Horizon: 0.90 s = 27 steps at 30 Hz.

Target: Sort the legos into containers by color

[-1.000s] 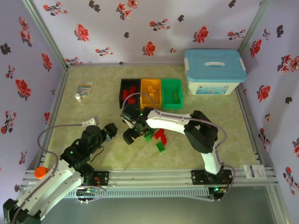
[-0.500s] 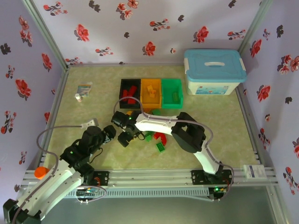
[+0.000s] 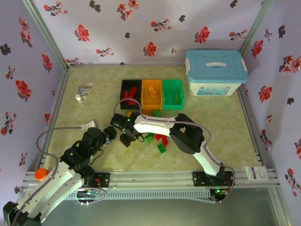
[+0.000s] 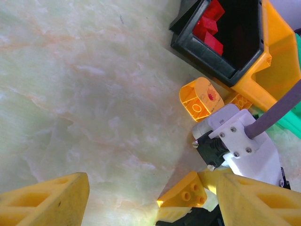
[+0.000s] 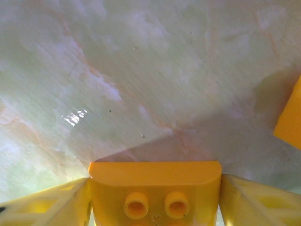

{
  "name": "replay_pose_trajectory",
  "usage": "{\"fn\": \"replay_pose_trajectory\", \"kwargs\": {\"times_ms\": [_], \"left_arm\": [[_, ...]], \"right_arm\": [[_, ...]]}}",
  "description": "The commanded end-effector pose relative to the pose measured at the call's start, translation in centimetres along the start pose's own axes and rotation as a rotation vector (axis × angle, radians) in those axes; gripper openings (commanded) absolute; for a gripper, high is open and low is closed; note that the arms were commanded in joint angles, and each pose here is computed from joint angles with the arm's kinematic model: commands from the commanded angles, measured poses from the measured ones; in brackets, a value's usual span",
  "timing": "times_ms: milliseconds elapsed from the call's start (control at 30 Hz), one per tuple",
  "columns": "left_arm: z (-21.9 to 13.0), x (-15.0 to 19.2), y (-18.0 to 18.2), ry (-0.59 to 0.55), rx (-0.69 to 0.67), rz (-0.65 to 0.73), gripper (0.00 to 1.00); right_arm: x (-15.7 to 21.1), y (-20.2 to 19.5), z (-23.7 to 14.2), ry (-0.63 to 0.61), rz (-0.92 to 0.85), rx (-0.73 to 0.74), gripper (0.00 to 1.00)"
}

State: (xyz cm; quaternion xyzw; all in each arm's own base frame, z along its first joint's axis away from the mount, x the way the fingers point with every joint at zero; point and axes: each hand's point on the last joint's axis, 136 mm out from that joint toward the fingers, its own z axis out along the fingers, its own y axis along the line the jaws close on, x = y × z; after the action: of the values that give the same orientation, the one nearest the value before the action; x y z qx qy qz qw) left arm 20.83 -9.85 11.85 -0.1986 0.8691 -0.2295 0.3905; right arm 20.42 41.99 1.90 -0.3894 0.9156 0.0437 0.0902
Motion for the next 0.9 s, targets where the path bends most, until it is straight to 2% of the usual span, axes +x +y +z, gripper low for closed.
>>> {"fn": "replay_pose_trajectory", "kwargs": {"times_ms": [0, 233, 433, 633, 800, 867], "left_arm": [[-0.4, -0.7, 0.6, -0.031, -0.027, -0.001, 0.72], [-0.8, -1.4, 0.2, -0.052, -0.018, 0.006, 0.72], [-0.7, -0.9, -0.1, -0.011, -0.024, 0.049, 0.72], [0.9, 0.7, -1.1, 0.087, -0.028, 0.104, 0.72], [2.3, 1.6, -2.5, 0.122, -0.001, 0.125, 0.72], [2.8, 1.7, -3.2, 0.129, 0.011, 0.136, 0.73]], "right_arm": [[0.2, -0.5, -1.0, 0.008, 0.024, 0.006, 0.66], [-3.7, -3.1, -6.6, -0.134, 0.089, -0.025, 0.64], [-6.7, -10.7, -10.2, -0.229, 0.173, 0.093, 0.65], [-9.5, -18.1, -10.6, -0.255, 0.265, 0.156, 0.65], [-11.0, -22.7, -10.0, -0.26, 0.316, 0.218, 0.65], [-11.4, -24.2, -9.8, -0.267, 0.341, 0.228, 0.71]]}}
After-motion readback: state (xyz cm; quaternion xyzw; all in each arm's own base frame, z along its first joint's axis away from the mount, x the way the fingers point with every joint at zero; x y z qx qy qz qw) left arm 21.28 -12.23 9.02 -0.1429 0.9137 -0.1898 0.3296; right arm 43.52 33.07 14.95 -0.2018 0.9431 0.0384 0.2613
